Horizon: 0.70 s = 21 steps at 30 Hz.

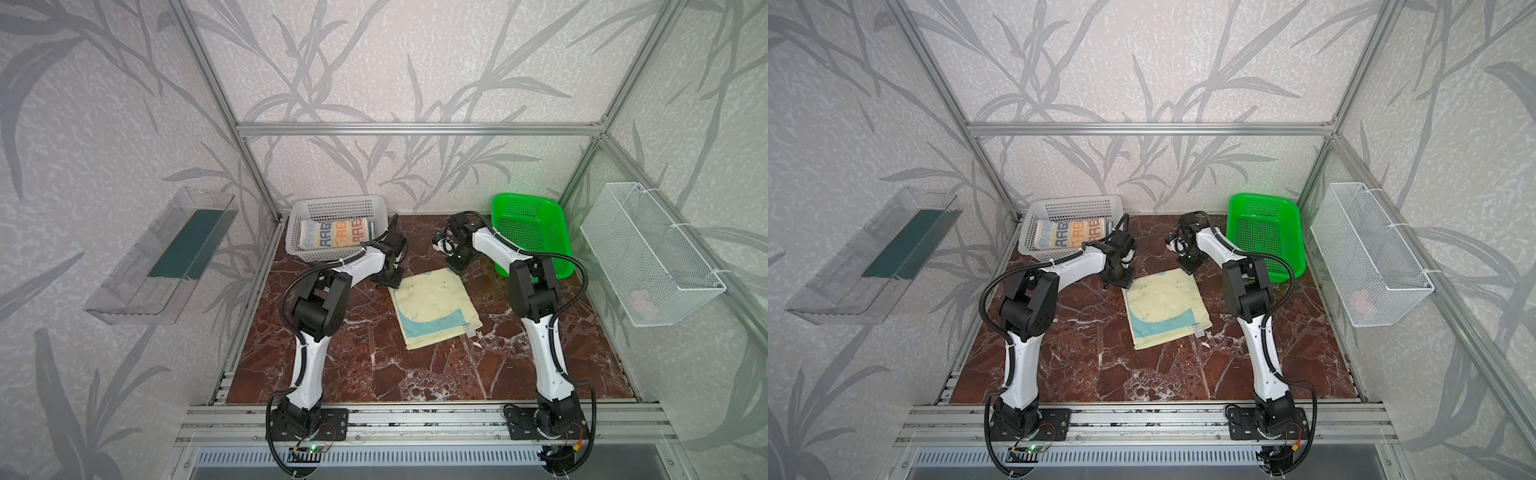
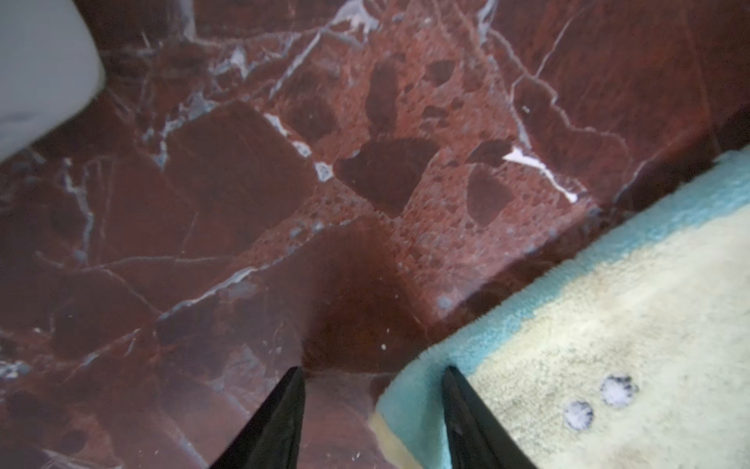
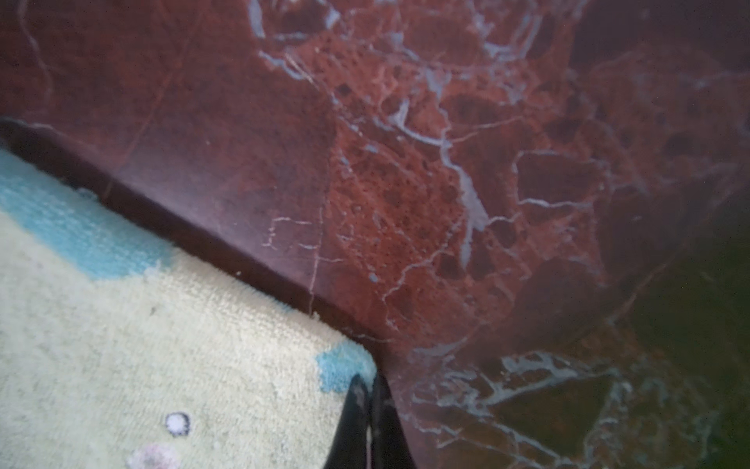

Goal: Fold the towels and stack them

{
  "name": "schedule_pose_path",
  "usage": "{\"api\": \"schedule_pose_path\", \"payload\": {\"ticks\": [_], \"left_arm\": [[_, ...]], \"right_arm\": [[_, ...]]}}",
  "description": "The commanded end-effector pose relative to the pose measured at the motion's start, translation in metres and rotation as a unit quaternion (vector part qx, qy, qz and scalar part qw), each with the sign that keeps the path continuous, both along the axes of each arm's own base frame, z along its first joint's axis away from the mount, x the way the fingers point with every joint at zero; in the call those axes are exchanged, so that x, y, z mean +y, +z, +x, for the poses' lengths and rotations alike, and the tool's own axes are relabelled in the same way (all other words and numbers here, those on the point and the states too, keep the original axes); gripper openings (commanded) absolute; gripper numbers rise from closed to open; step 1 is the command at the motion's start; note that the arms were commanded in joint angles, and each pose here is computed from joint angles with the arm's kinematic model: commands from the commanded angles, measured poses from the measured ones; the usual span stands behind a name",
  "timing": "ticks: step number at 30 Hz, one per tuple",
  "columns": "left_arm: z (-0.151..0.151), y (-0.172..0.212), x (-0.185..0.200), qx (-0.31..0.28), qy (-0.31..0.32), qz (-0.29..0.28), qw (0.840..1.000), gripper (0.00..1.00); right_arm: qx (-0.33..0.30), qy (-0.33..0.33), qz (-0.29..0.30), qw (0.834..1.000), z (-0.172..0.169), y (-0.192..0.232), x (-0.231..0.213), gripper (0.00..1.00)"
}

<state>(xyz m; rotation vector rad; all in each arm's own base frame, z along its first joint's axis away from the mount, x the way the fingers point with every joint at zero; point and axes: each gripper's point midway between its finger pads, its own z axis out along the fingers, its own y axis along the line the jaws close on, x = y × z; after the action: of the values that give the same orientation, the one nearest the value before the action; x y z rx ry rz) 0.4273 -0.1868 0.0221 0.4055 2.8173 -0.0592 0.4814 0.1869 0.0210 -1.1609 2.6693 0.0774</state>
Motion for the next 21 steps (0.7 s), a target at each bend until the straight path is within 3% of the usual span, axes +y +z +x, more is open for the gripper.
{"api": "schedule_pose_path", "payload": {"ticks": [1, 4, 12, 16, 21], "left_arm": [[-0.011, 0.014, 0.005, 0.019, 0.021, -0.063, 0.998, 0.55], [-0.014, 0.022, 0.003, 0.014, 0.022, -0.090, 0.996, 0.55], [-0.011, 0.026, 0.002, 0.006, 0.030, -0.099, 0.995, 0.55], [-0.008, 0.036, -0.013, 0.005, 0.012, -0.138, 0.990, 0.54], [-0.004, 0.028, -0.012, 0.014, 0.014, -0.126, 0.992, 0.46]], "right_arm": [[0.013, 0.003, -0.021, 1.000, -0.006, -0.011, -0.008, 0.00], [0.011, 0.001, -0.024, 1.000, -0.005, -0.012, -0.009, 0.00], [0.008, 0.000, -0.021, 1.000, -0.005, -0.007, -0.008, 0.00], [0.007, 0.001, -0.022, 1.000, -0.006, -0.005, -0.008, 0.00], [0.008, 0.002, -0.022, 1.000, -0.008, -0.005, -0.008, 0.00]]}}
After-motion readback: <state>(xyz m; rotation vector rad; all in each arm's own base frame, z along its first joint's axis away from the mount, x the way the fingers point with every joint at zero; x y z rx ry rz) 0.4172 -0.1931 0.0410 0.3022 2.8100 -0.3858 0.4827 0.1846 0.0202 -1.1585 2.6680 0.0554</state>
